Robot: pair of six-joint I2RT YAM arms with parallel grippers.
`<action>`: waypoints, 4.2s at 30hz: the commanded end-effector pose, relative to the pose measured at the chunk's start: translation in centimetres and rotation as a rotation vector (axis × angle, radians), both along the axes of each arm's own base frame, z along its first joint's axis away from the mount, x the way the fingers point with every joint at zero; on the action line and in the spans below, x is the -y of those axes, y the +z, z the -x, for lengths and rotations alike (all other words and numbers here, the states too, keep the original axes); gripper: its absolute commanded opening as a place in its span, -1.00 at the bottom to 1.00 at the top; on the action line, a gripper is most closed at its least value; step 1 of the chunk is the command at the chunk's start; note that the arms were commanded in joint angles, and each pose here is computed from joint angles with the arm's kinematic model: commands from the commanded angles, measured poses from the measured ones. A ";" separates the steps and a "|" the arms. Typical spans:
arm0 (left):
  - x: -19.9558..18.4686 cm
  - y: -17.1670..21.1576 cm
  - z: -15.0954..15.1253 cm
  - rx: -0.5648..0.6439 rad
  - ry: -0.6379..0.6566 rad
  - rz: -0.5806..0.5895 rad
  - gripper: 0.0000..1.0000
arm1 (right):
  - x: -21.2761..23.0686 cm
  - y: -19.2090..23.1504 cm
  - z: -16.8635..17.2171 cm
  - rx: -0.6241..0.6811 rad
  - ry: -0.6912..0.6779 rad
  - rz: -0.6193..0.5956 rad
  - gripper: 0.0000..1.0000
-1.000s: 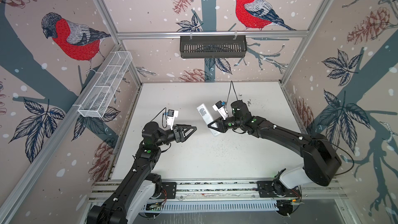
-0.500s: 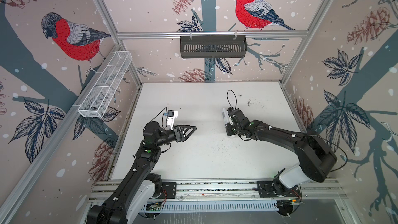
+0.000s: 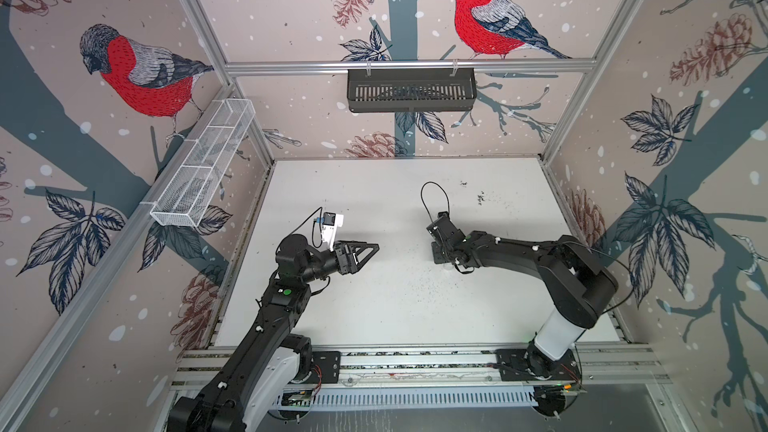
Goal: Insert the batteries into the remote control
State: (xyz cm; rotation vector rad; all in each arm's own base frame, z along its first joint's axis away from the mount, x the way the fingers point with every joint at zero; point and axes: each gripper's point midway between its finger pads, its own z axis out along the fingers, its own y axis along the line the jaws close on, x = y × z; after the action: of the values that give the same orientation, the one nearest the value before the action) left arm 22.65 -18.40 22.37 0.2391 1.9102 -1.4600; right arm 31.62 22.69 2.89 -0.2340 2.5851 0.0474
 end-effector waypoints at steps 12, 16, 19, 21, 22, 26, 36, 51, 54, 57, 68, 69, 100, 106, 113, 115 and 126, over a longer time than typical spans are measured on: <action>0.0 0.6 -0.1 0.033 -0.002 -0.001 0.95 | -0.9 -0.1 0.1 0.001 -0.017 0.034 -0.12; 0.0 0.6 0.0 0.032 -0.003 -0.001 0.95 | -1.3 0.2 0.1 0.005 -0.007 0.025 -0.04; 0.0 0.6 0.0 0.033 -0.003 -0.001 0.95 | -1.6 0.4 0.0 0.007 0.002 0.016 0.04; 0.0 0.6 0.0 0.032 -0.003 -0.001 0.95 | -1.7 0.6 0.0 0.010 0.007 0.014 0.11; 0.0 0.6 0.0 0.032 -0.002 -0.001 0.95 | -1.8 0.8 -0.1 0.011 0.010 0.009 0.13; 0.0 0.6 0.0 0.032 -0.003 -0.001 0.95 | -2.0 1.0 0.0 0.013 0.018 -0.001 0.17; 0.0 0.6 0.0 0.032 -0.003 -0.001 0.95 | -1.8 0.9 -0.1 0.000 0.026 -0.024 0.35; 0.0 0.5 -0.1 0.029 -0.002 -0.001 0.95 | -3.3 -0.2 0.8 -0.052 0.099 -0.072 0.05; 0.0 0.5 0.0 0.028 -0.003 -0.001 0.95 | -4.0 0.0 0.9 -0.048 0.109 -0.082 0.00; 0.0 0.5 -0.1 0.029 -0.001 -0.001 0.95 | -5.3 0.2 1.2 -0.043 0.131 -0.094 -0.05; 0.1 0.6 0.0 0.032 -0.007 0.000 0.95 | -10.9 1.6 3.3 0.027 0.407 -0.064 -0.14; 0.1 0.7 0.0 0.033 -0.008 0.000 0.95 | -10.9 1.6 3.6 0.030 0.459 -0.056 -0.16; -0.6 -2.6 -1.8 -0.068 0.073 -0.092 0.94 | -6.2 9.0 2.0 0.221 0.665 -0.121 0.81; -3.4 -5.6 -4.4 -0.142 0.281 -0.302 0.95 | 1.0 11.5 -3.0 0.380 0.378 -0.101 0.99; -11.5 -6.1 -8.5 -0.096 0.722 -0.630 0.95 | 13.3 13.6 -7.0 0.595 -0.044 0.063 0.99; -14.1 -5.6 -9.3 -0.061 0.872 -0.680 0.94 | 15.8 13.5 -7.4 0.627 -0.124 0.088 0.99; -21.5 -6.2 -10.6 0.100 1.324 -0.835 0.93 | 23.2 12.1 -7.6 0.787 -0.288 0.019 0.99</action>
State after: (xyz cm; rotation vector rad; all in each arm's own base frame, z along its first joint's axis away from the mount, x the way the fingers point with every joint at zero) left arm 32.41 0.87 13.82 -0.4515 1.9514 0.0829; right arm 38.24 -0.84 12.51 0.0919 1.9507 -0.2276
